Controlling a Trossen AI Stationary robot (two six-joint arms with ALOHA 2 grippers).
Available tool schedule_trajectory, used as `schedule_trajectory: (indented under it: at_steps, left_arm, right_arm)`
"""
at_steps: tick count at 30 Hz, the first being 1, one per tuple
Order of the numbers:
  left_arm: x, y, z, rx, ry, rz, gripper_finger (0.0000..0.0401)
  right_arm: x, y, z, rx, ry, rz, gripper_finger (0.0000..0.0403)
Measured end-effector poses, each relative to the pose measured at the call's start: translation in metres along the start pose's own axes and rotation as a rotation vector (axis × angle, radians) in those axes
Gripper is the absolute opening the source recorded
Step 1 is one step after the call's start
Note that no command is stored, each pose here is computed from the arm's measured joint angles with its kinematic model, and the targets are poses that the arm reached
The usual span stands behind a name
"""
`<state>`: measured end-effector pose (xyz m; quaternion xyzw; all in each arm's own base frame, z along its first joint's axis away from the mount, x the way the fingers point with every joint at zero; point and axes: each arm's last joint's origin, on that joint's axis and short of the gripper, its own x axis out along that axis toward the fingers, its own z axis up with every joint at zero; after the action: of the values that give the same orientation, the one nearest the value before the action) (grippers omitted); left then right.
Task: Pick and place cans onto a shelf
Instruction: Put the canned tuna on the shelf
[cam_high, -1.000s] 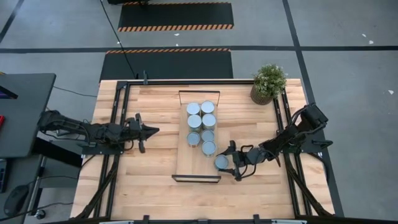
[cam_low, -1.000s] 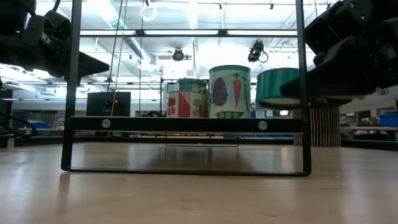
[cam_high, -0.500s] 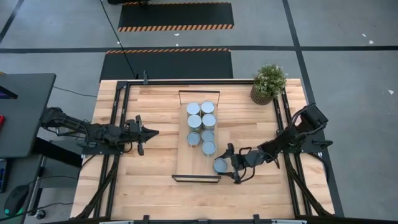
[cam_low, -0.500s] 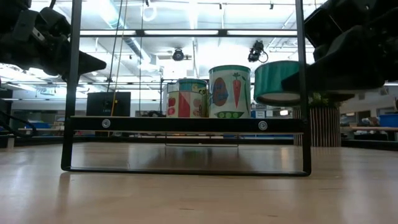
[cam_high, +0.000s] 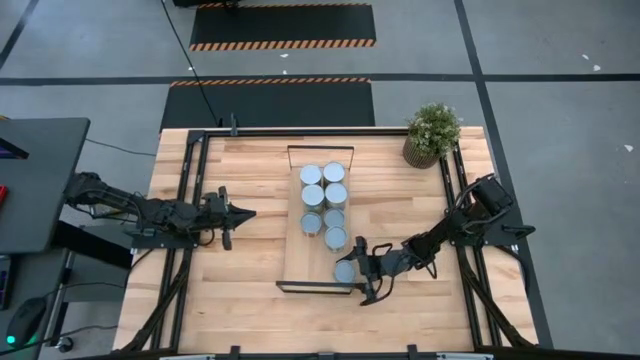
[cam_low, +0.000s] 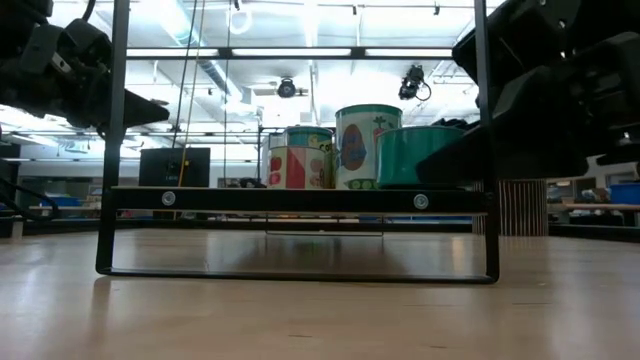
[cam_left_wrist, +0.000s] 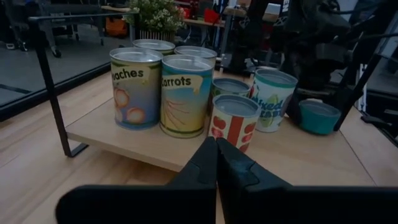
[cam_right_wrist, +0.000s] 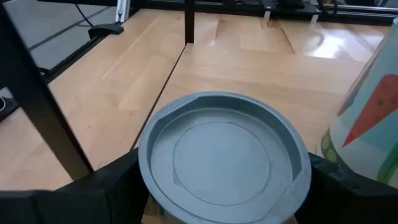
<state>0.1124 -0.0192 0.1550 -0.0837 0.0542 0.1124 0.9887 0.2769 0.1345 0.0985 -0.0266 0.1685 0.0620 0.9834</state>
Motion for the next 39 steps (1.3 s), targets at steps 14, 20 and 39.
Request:
schedule_trajectory:
  at_steps: [14, 20, 39]
  left_arm:
    - [0.0, 0.0003, -0.0011, 0.005, 0.01, 0.003, 0.0005]
    - [0.0, 0.0008, -0.001, 0.005, 0.006, 0.018, 0.0005]
    - [-0.0001, 0.0014, -0.0038, -0.006, 0.032, 0.023, 0.0005]
  right_arm:
    - [0.001, -0.0043, -0.0021, 0.018, 0.017, -0.011, 0.0349]
    - [0.0009, -0.0044, -0.0031, 0.015, 0.027, -0.012, 0.0367]
    - [0.0008, -0.0048, -0.0036, 0.012, 0.036, -0.015, 0.0399]
